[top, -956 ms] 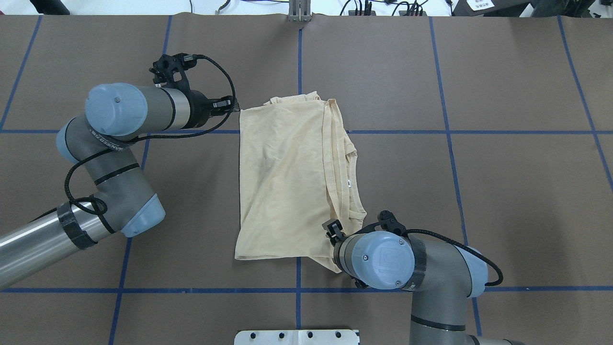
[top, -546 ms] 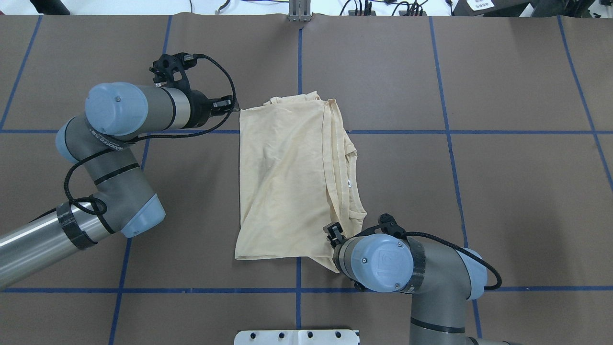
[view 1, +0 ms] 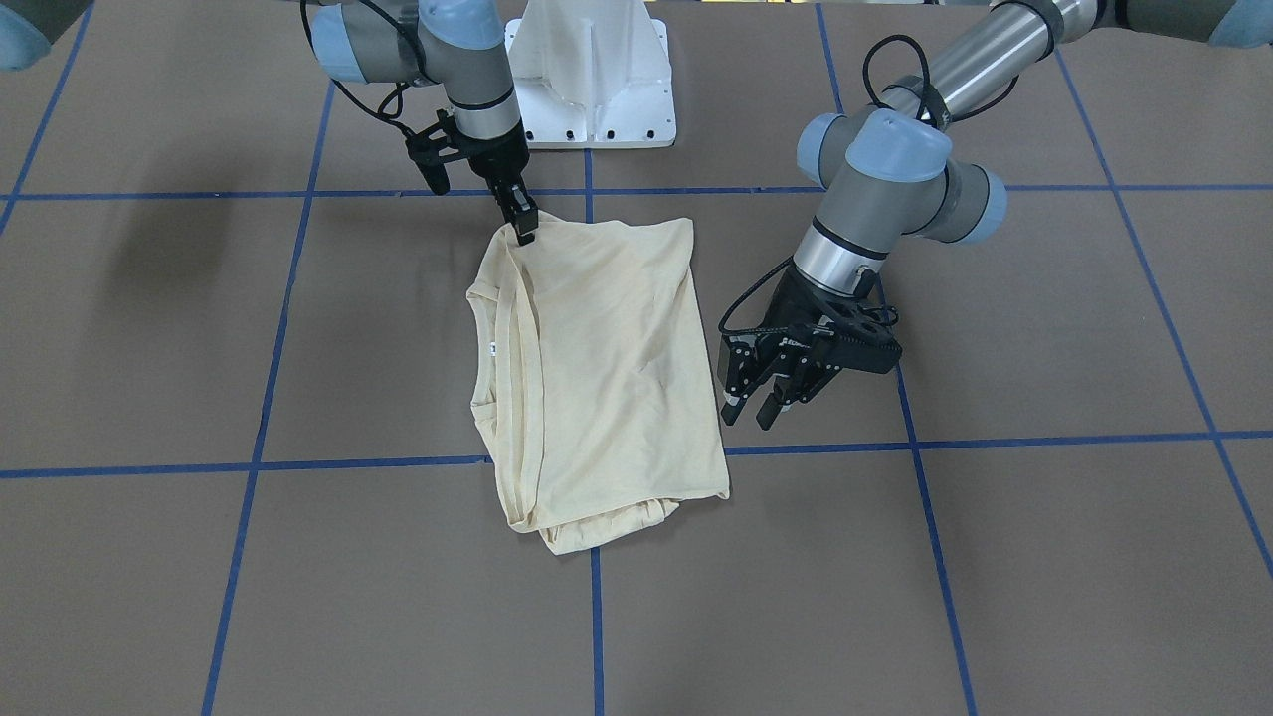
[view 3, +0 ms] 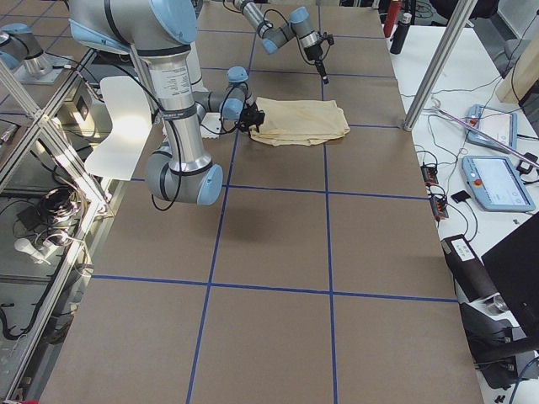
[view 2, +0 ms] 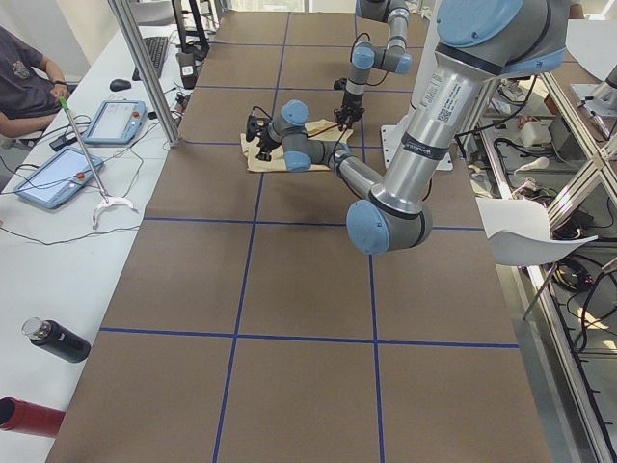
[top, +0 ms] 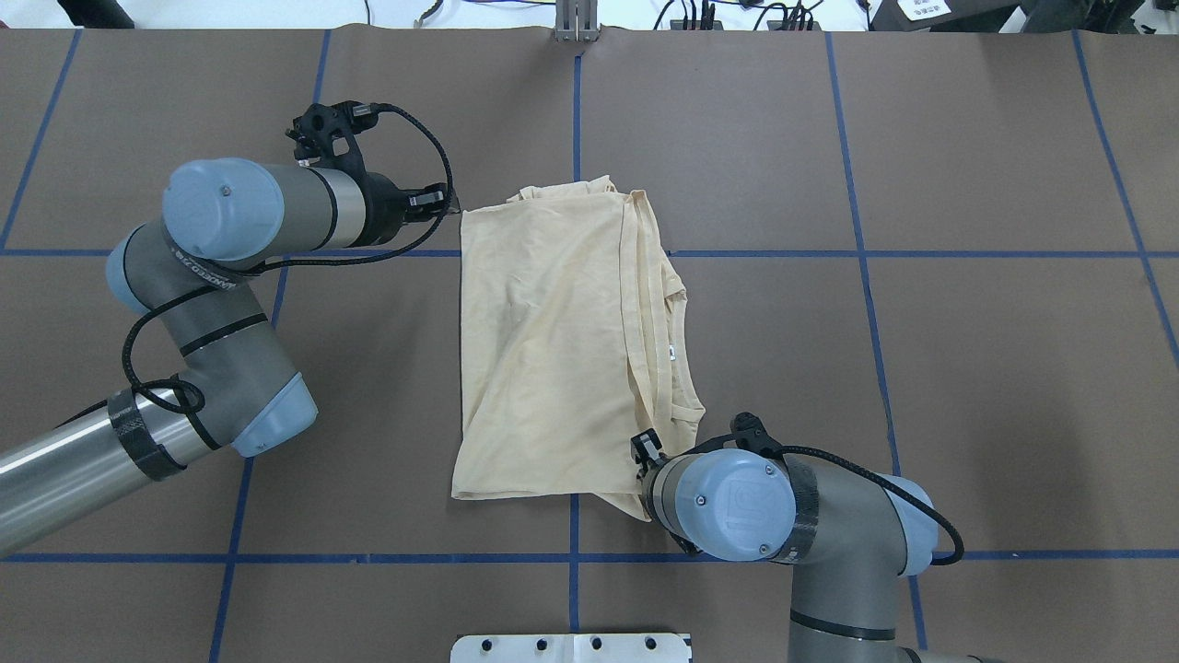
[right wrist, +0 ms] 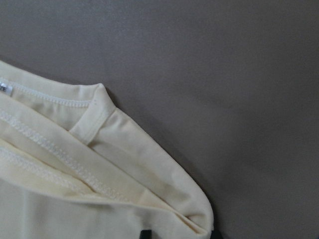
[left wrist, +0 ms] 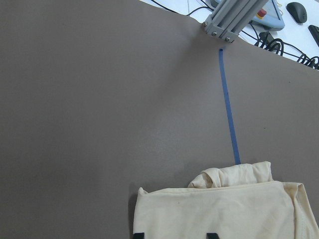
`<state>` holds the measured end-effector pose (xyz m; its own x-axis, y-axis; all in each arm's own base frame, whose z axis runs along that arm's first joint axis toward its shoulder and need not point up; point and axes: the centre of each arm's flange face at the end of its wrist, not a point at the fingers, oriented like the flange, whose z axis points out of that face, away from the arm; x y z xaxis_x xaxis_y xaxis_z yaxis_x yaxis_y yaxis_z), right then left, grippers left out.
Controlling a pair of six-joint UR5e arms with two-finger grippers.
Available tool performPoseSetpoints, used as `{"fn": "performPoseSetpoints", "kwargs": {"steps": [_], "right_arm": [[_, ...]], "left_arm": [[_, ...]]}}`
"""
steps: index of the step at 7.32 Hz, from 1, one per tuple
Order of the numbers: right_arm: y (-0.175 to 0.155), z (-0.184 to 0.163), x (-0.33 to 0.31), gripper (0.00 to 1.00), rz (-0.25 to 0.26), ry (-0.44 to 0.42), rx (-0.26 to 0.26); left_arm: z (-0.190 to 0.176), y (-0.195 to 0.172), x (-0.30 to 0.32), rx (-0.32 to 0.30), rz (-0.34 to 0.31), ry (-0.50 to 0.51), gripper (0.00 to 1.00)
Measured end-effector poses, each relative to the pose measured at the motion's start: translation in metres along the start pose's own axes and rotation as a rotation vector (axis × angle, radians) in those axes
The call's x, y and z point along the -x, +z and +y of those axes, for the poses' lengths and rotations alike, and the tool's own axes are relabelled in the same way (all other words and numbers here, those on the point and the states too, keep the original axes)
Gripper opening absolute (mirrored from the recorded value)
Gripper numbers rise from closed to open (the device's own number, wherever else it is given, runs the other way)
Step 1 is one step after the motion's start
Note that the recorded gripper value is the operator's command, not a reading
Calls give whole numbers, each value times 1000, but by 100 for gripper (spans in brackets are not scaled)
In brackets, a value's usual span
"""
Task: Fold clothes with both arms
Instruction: 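Lower the left gripper to the shirt corner nearest the robot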
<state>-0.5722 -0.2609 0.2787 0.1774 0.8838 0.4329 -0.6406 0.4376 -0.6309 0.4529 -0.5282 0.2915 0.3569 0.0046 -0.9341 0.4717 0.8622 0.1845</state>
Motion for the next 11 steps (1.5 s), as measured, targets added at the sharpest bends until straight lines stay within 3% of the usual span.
{"fn": "performPoseSetpoints", "kwargs": {"steps": [4,6,9,11], "right_arm": [[-16,-7,7,0,-20,21,16],[-29,-11,5,0,-29,22,32],[-35,-18,-7,0,-20,17,38],[-35,-19,-8,0,-19,16,38]], "left_arm": [[1,-15,-10,3,28,-21,51],[24,-45,-11,75,61,-188,51],[136,-97,-4,203,69,-470,51],[217,-94,-8,229,19,-602,51]]}}
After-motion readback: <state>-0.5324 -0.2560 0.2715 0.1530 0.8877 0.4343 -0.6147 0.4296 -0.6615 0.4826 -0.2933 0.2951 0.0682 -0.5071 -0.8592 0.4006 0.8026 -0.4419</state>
